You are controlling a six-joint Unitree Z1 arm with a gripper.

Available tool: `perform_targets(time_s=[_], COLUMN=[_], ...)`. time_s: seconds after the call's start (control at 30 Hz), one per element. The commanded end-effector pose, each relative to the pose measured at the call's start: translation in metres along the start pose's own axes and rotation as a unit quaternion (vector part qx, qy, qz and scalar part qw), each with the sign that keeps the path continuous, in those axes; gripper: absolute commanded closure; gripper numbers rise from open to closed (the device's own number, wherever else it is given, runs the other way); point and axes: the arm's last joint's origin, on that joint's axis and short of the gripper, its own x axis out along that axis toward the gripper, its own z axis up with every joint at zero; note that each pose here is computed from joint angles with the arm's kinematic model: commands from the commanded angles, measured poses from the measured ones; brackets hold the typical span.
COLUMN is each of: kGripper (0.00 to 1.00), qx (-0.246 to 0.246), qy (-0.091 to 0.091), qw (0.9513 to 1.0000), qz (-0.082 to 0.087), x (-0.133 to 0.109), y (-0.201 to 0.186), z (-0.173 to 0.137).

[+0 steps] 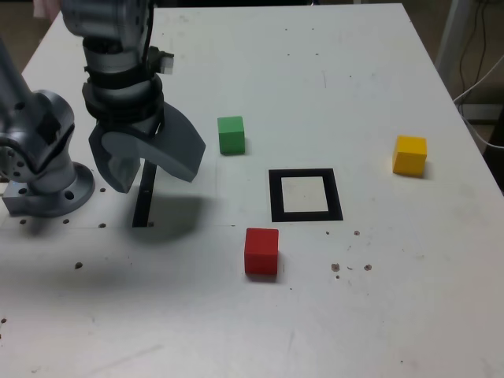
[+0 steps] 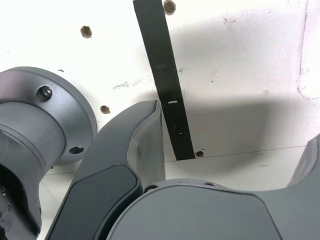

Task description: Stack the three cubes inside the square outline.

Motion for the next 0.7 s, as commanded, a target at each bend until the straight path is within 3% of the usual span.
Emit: perform_targets(time_s=[0.0,0.4,0.67], kGripper=[0.00,0.01,0.01], qx=[-0.001,-0.002,0.006], qy=[-0.001,0.014,-0.010], qw=[1.0000,0.9997,0.9997], qz=[-0.001,-0.020,-0.021], x=[-0.002,-0.021,-0.061], y=[0.000,-0.002,-0.034], z=[0.000,0.007,0.030])
